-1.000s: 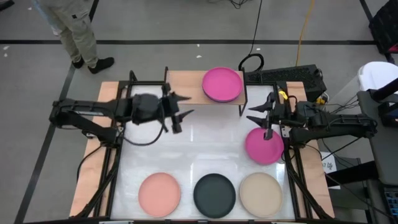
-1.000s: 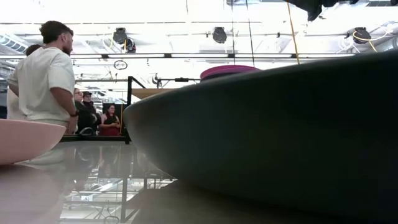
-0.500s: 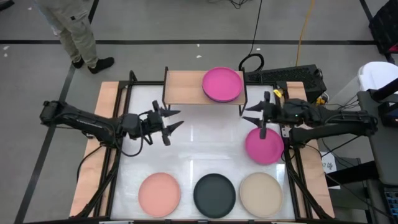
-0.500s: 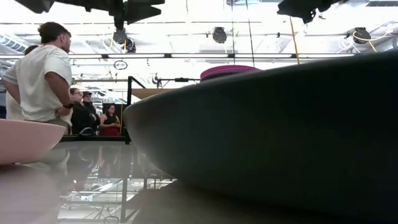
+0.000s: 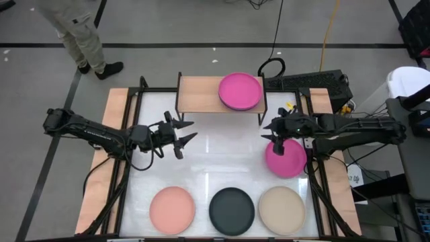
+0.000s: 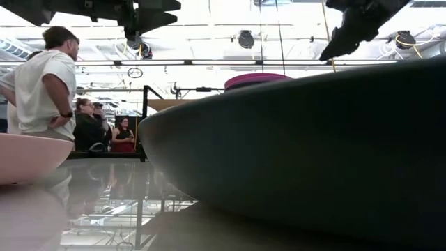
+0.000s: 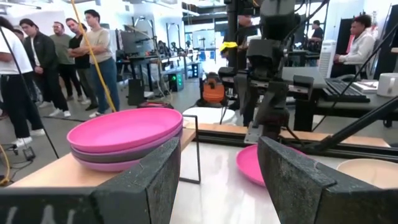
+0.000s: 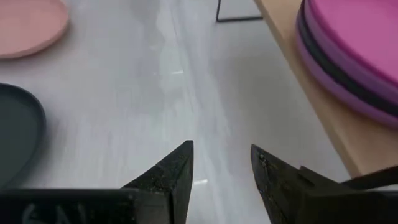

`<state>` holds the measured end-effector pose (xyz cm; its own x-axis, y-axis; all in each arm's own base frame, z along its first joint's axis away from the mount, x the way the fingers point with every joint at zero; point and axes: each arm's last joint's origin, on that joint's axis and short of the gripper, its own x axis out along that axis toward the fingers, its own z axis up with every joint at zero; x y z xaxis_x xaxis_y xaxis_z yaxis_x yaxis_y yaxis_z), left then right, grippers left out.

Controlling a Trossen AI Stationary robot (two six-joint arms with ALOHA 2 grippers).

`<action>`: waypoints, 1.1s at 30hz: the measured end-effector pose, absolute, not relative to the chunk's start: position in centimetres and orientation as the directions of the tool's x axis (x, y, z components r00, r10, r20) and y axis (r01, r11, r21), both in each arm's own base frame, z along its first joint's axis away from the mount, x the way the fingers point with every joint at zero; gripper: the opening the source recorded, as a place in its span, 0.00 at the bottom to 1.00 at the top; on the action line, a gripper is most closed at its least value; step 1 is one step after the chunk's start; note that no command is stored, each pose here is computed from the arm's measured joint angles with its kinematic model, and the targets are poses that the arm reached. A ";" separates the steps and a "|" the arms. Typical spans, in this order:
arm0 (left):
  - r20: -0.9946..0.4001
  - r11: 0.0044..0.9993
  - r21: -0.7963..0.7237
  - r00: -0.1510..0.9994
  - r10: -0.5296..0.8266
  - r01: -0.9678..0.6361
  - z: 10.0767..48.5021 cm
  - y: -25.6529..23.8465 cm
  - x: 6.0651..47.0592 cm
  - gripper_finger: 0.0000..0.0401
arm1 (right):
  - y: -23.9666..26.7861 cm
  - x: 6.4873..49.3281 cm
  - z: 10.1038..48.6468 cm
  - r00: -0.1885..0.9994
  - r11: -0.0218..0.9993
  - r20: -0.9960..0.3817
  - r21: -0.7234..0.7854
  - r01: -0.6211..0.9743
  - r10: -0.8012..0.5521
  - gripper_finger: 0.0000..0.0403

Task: Place and stack plates onto a shelf
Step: Put the pink plate on the shelf

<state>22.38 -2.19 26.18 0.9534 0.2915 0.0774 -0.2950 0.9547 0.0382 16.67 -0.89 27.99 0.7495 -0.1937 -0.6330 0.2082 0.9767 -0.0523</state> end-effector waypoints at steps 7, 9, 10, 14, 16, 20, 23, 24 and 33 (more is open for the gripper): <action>0.081 0.955 0.024 0.953 0.292 -0.294 26.2 -2.2 22.4 0.54 | -0.9 17.0 27.1 0.717 0.973 -0.670 -0.030 0.230 -0.191 0.35; 0.081 0.956 0.010 0.953 0.291 -0.293 26.2 -2.2 22.4 0.54 | -0.9 16.9 26.4 0.704 0.973 -0.685 -0.032 0.230 -0.189 0.35; 0.081 0.957 -0.009 0.954 0.290 -0.290 26.2 -2.2 22.4 0.54 | -0.9 16.9 26.1 0.698 0.972 -0.691 -0.030 0.233 -0.188 0.35; 0.081 0.955 -0.097 0.954 0.289 -0.281 26.2 -2.2 22.4 0.54 | -0.8 16.7 24.7 0.672 0.972 -0.724 0.011 0.236 -0.155 0.35; 0.081 0.954 -0.110 0.954 0.289 -0.280 26.2 -2.2 22.4 0.54 | -0.7 16.5 24.1 0.659 0.973 -0.741 0.034 0.229 -0.129 0.35; 0.081 0.955 -0.093 0.954 0.288 -0.281 26.2 -2.2 22.4 0.54 | -0.6 16.3 23.0 0.639 0.971 -0.764 0.078 0.228 -0.088 0.35; 0.081 0.956 -0.090 0.954 0.287 -0.280 26.2 -2.2 22.4 0.54 | -0.6 16.2 22.3 0.627 0.962 -0.774 0.099 0.256 -0.087 0.35; 0.081 0.956 -0.093 0.954 0.287 -0.280 26.2 -2.2 22.4 0.54 | -0.6 16.2 22.0 0.626 0.957 -0.775 0.110 0.269 -0.087 0.35; 0.081 0.956 -0.096 0.955 0.287 -0.279 26.2 -2.2 22.4 0.54 | -0.6 15.8 18.9 0.620 0.903 -0.780 0.201 0.379 -0.087 0.35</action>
